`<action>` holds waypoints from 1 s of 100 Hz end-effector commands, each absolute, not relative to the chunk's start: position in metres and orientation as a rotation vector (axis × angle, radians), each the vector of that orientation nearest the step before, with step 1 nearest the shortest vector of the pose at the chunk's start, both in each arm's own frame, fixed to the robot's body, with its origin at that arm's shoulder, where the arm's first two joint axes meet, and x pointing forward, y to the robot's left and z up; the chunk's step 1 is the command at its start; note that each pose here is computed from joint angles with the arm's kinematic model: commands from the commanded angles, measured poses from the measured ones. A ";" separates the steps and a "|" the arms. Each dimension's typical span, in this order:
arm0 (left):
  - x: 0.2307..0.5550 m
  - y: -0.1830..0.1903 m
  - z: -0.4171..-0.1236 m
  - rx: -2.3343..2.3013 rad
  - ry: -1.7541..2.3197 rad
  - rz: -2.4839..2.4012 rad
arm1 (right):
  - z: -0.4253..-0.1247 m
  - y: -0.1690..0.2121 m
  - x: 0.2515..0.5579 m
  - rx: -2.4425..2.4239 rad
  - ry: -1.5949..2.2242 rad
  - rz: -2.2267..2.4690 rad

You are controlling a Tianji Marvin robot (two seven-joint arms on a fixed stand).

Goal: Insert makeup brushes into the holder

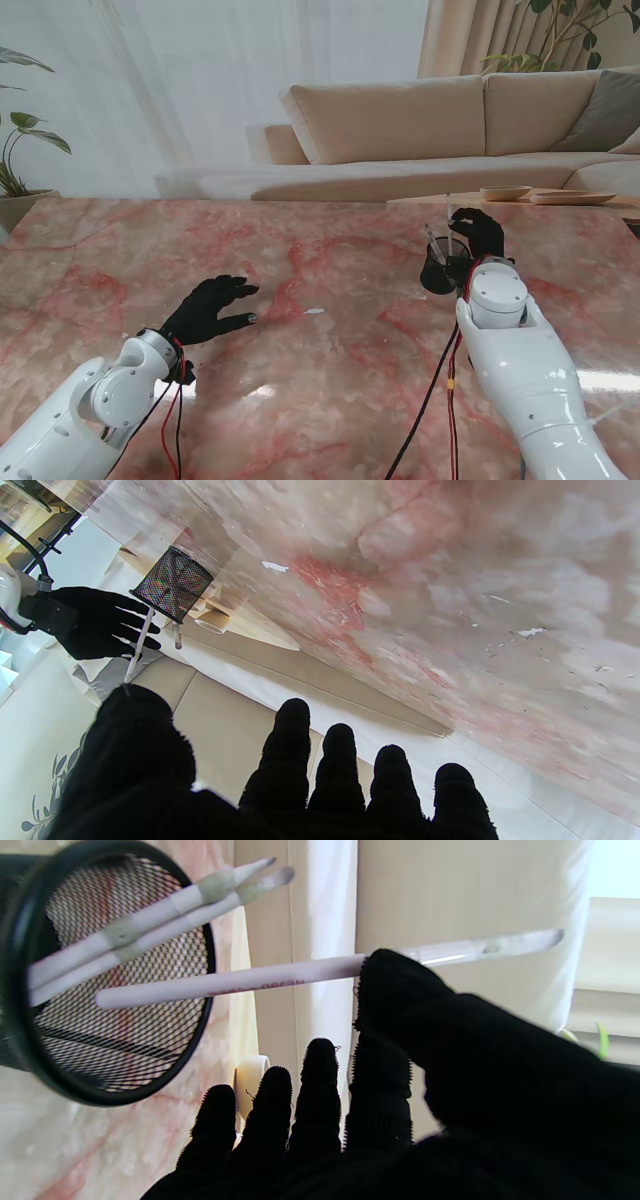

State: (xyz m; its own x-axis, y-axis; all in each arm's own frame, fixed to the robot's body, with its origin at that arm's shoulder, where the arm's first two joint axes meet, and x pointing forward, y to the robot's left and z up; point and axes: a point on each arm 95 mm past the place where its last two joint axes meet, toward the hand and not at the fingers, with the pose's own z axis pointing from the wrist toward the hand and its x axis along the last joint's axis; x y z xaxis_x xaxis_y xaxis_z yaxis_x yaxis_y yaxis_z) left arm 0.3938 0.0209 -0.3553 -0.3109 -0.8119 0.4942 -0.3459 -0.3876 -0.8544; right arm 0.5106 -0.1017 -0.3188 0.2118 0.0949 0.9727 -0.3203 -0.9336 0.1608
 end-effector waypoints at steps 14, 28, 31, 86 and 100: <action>0.393 0.021 -0.360 -1.582 1.471 -1.735 | -0.342 -0.099 0.505 2.215 -0.199 1.702; 0.393 0.021 -0.361 -1.581 1.467 -1.735 | -0.349 -0.098 0.503 2.212 -0.175 1.669; 0.393 0.022 -0.361 -1.581 1.466 -1.735 | -0.350 -0.098 0.502 2.212 -0.167 1.663; 0.392 0.022 -0.360 -1.577 1.460 -1.747 | -0.358 -0.099 0.492 2.199 -0.052 1.631; 0.392 0.023 -0.360 -1.575 1.459 -1.748 | -0.360 -0.101 0.489 2.204 -0.024 1.630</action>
State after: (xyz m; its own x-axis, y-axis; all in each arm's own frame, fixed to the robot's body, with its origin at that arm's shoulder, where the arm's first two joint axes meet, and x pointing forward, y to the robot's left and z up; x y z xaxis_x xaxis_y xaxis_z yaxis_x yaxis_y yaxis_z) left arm 0.3944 0.0229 -0.3573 -0.3082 -0.8096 0.4995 -0.3456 -0.3939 -0.8517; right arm 0.4933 -0.1011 -0.3546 0.3077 0.2187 0.9260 -0.2688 -0.9136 0.3051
